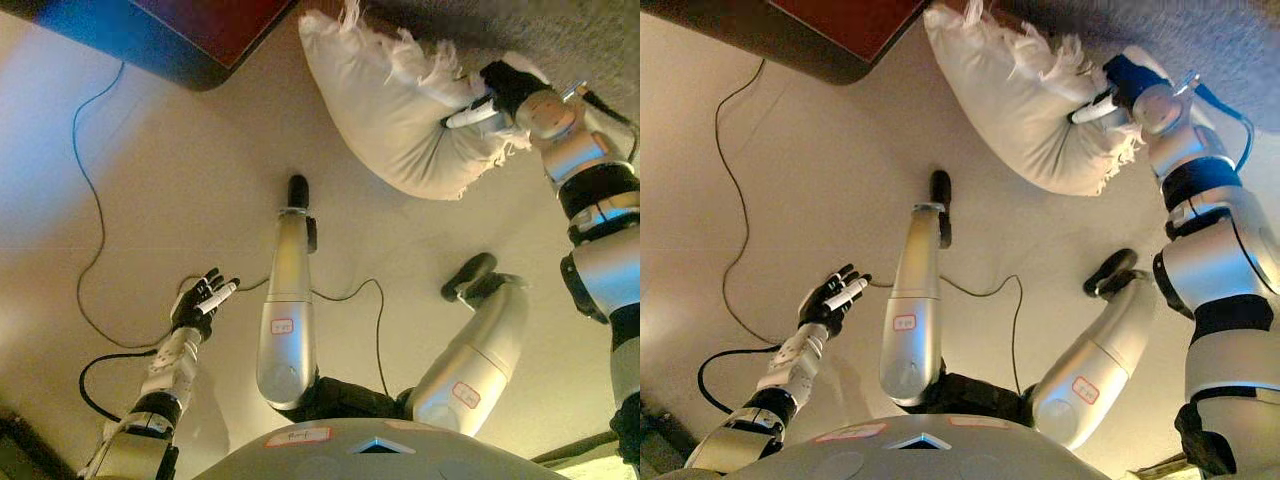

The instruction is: Pick up the pillow and put it on the sofa.

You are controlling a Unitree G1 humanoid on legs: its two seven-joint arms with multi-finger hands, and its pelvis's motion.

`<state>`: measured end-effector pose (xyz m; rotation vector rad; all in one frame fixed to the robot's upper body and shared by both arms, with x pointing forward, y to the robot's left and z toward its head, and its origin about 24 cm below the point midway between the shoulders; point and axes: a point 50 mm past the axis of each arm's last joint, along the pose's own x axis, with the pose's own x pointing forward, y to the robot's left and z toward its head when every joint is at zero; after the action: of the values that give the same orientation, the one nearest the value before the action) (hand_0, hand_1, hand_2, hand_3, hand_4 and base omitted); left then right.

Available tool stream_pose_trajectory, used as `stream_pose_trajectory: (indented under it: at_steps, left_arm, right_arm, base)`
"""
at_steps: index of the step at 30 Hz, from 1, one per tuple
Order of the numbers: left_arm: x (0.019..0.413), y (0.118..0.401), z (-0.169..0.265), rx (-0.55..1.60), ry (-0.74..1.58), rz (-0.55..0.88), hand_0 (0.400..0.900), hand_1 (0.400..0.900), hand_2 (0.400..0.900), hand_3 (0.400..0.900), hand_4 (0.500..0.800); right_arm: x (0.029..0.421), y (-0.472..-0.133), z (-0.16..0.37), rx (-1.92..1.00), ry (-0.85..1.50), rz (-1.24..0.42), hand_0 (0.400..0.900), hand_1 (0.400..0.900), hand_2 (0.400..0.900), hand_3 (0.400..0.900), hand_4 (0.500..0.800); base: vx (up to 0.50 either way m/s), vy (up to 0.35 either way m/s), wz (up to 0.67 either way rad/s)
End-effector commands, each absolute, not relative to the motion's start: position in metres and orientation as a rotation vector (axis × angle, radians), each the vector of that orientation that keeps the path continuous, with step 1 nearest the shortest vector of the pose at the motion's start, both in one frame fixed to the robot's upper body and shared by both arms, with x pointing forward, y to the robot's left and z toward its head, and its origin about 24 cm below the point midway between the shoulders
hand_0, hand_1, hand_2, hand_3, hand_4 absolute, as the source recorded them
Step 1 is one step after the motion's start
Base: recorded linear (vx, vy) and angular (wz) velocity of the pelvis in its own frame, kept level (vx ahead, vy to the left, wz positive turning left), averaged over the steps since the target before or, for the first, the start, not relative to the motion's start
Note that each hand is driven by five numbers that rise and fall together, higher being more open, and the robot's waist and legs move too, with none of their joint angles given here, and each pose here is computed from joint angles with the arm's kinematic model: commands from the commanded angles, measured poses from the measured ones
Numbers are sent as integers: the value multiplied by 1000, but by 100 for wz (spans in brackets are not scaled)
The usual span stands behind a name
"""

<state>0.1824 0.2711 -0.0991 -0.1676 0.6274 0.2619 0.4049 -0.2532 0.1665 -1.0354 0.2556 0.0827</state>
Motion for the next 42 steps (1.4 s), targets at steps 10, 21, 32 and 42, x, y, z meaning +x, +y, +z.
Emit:
stream_pose_trajectory:
  at_steps: [10, 21, 32, 42]
  left_arm:
    - [150, 319, -96, 39, 758, 391, 900, 900, 900, 900, 800]
    - [131, 324, -103, 137, 830, 386, 900, 900, 900, 900, 800]
    - [113, 323, -110, 67, 850, 473, 900, 900, 900, 900, 800]
    - [109, 318, -119, 108, 913, 433, 900, 900, 900, 900, 800]
  right_arm:
    - [382, -230, 192, -996, -78, 227, 400, 400, 400, 400, 500]
    - [356, -243, 188, -1046, -110, 270, 400, 400, 400, 400, 500]
    - [345, -253, 194, -1039, -97, 324, 400, 400, 400, 400, 500]
    - [327, -284, 172, -969, -50, 234, 400, 400, 400, 400, 500]
  base:
    - [168, -53, -13]
    - [158, -83, -5]
    - [103, -244, -22]
    - [493, 25, -1]
